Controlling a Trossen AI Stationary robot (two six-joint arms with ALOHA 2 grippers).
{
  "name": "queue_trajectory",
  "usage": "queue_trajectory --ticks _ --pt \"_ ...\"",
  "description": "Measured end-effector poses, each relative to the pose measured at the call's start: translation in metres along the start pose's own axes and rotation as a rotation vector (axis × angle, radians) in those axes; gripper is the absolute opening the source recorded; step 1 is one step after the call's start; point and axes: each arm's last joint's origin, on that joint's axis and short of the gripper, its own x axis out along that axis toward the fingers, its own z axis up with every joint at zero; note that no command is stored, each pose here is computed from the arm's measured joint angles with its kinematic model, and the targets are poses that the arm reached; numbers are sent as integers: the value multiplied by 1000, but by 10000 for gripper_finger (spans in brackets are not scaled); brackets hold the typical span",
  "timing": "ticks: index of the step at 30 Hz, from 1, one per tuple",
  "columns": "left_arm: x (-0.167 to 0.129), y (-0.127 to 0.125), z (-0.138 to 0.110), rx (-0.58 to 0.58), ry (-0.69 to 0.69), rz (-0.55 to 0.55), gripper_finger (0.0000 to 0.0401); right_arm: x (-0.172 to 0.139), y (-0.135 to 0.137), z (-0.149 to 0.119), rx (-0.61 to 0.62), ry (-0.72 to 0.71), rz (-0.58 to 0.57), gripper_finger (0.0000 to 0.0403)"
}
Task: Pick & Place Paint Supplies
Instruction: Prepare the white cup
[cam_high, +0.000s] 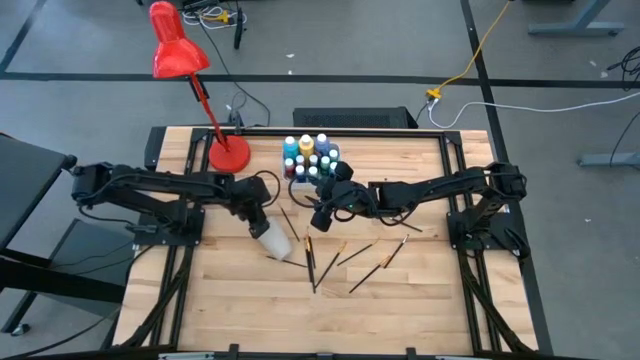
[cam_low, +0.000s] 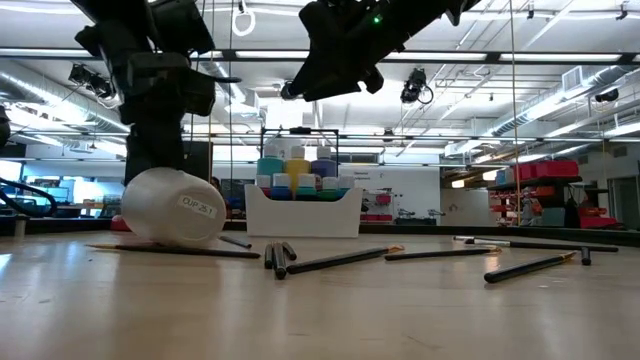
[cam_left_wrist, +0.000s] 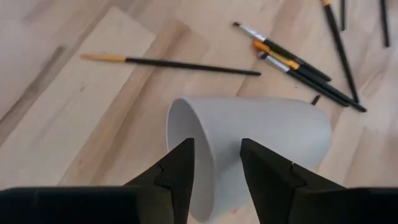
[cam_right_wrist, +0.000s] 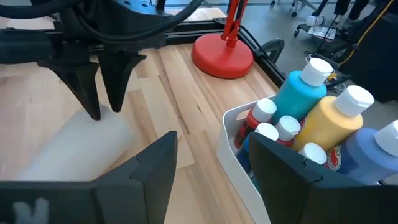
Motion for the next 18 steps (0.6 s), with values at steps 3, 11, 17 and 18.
queue_trajectory --ticks 3,11,17,18 --pt "3 -3 3 11 -10 -46 123 0 0 0 -2 0 0 203" --pt "5 -4 3 50 5 -94 20 0 0 -1 -18 8 -1 203" --pt "5 -4 3 49 -1 -89 13 0 0 -1 -19 7 -1 204" --pt "5 -4 4 49 4 -97 13 0 0 -1 -19 7 -1 203"
